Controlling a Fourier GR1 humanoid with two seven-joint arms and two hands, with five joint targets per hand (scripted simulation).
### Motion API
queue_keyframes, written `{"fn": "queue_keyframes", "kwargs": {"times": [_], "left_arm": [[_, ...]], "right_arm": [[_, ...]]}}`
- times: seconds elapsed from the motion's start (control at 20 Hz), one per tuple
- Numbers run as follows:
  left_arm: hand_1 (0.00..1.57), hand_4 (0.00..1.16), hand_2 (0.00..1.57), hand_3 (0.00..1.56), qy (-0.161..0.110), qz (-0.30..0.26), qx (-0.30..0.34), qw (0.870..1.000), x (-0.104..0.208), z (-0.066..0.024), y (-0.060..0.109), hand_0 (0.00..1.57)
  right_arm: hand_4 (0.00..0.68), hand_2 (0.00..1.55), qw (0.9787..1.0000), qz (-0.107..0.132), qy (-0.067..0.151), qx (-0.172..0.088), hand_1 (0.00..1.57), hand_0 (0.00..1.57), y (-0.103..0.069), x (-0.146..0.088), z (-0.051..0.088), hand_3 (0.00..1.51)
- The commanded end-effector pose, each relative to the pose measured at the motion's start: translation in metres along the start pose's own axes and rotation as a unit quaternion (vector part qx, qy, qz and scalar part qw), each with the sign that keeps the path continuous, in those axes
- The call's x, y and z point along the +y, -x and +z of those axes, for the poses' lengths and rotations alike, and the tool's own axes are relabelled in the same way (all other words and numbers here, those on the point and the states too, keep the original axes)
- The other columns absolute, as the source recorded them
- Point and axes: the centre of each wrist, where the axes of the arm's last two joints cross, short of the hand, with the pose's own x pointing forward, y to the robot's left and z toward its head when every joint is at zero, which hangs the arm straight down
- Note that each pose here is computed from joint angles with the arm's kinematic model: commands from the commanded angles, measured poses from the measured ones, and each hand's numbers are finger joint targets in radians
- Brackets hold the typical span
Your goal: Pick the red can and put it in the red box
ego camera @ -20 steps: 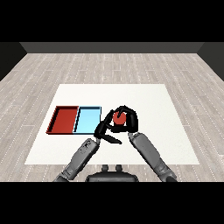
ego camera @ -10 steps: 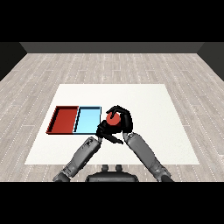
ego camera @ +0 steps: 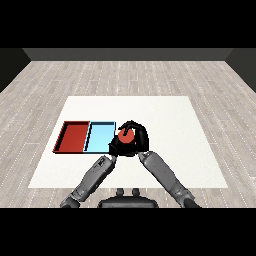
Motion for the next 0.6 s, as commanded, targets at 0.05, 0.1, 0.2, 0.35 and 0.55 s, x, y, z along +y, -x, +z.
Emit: {"fn": "queue_keyframes", "kwargs": {"times": [0.05,0.1,0.2,0.35,0.55], "left_arm": [[1.57,1.12,1.57,1.54,-0.062,-0.014,0.008,0.998,-0.003,-0.0024,-0.005,1.57],[1.57,1.12,1.57,1.52,-0.065,-0.011,0.013,0.998,-0.009,0.0095,-0.008,1.57],[1.57,1.12,1.57,1.51,-0.06,-0.032,0.018,0.998,-0.017,-0.0071,0.017,1.57],[1.57,1.12,1.57,1.5,-0.064,-0.017,0.026,0.997,-0.002,0.004,-0.015,1.57],[1.57,1.13,1.57,1.5,-0.066,-0.022,0.023,0.997,-0.013,-0.0204,0.001,1.57]], "right_arm": [[0.624,1.47,0.9997,-0.015,0.02,-0.003,1.57,1.57,0.0,-0.005,0.014,1.4],[0.626,1.47,1.0,-0.007,-0.001,0.0,1.57,1.57,0.005,0.007,-0.016,1.4],[0.622,1.47,0.9998,-0.021,0.0,0.007,1.57,1.57,0.003,0.009,0.004,1.4],[0.632,1.47,0.9999,-0.015,-0.004,-0.002,1.57,1.57,0.012,-0.003,-0.001,1.4],[0.631,1.47,0.9999,-0.01,0.007,-0.003,1.57,1.57,-0.004,0.022,-0.002,1.4]]}}
